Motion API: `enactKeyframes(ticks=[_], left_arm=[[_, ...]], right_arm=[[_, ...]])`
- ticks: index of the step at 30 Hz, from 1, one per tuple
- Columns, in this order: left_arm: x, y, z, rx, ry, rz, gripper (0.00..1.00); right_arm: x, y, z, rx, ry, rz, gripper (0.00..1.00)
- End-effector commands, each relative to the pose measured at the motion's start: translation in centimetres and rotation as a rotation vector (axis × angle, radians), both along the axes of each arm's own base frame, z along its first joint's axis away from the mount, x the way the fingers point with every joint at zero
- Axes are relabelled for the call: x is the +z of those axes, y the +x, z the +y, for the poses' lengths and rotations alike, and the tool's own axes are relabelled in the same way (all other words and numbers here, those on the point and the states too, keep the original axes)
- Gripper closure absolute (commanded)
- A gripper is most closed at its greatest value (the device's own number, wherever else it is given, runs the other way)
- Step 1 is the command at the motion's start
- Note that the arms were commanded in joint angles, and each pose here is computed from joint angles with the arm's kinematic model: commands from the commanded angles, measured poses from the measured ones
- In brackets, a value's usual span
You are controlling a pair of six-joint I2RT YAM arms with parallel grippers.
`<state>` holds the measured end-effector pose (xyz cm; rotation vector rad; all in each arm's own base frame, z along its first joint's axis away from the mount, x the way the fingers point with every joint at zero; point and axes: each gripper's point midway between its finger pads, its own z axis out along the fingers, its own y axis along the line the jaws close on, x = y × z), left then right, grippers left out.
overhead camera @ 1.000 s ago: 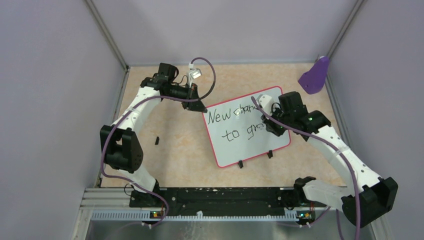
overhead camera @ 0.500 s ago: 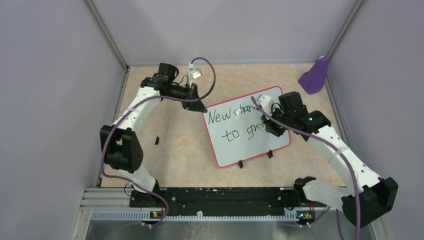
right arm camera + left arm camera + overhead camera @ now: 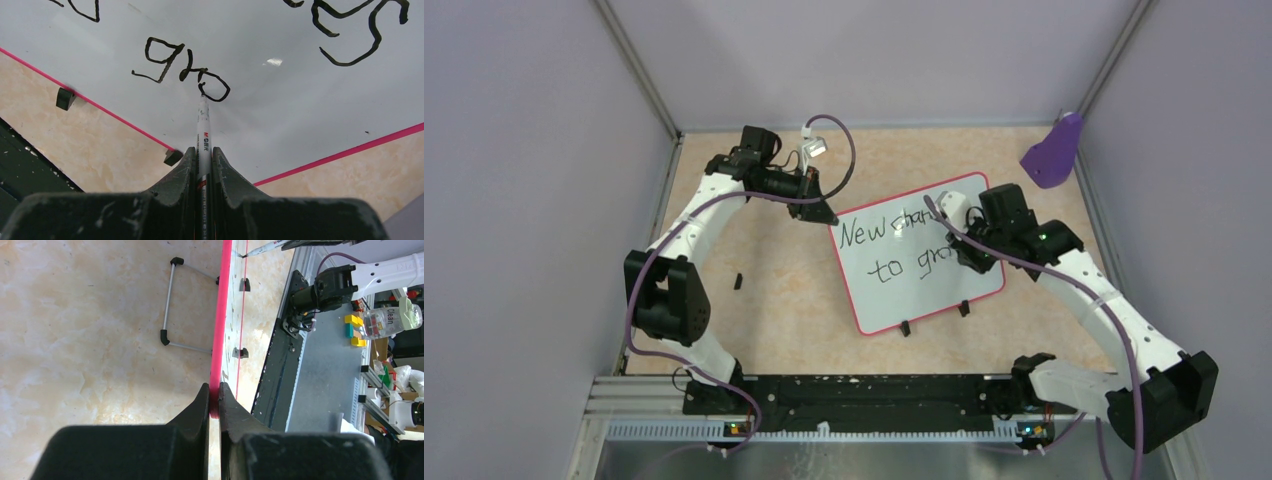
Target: Write a sentence on the whiteboard
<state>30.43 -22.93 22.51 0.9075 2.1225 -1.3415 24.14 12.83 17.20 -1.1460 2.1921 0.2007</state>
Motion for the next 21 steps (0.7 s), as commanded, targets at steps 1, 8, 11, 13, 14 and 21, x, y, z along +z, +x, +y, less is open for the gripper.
enactKeyframes(ticks=[1, 8, 11, 13, 14, 21], left_arm=[[-1.4, -0.5, -0.6, -0.022, 0.039, 0.031, 1.00], [-1.5, -0.4, -0.6, -0.023, 0.038, 0.035, 1.00], [-1.5, -0.4, -0.7, -0.024, 0.038, 0.036, 1.00], [-1.5, -0.4, -0.7, -0.024, 0.039, 0.037, 1.00], [-1.5, -0.5, -0.7, -0.026, 0.039, 0.038, 1.00], [-1.2, -0.5, -0.7, -0.026, 0.038, 0.029, 1.00]], right_arm=[[0.1, 0.8, -0.9, -0.016, -0.061, -0.036, 1.00], [0.9, 0.8, -1.4, -0.019, -0.083, -0.050, 1.00], [2.4, 0.5, -0.6, 0.003, -0.031, -0.071, 1.00], [3.5, 0.3, 0.0, 0.016, 0.018, -0.089, 1.00], [4.0, 0.4, 0.1, 0.011, 0.041, -0.099, 1.00], [4.1, 2.0, -1.5, -0.076, 0.039, -0.115, 1.00]])
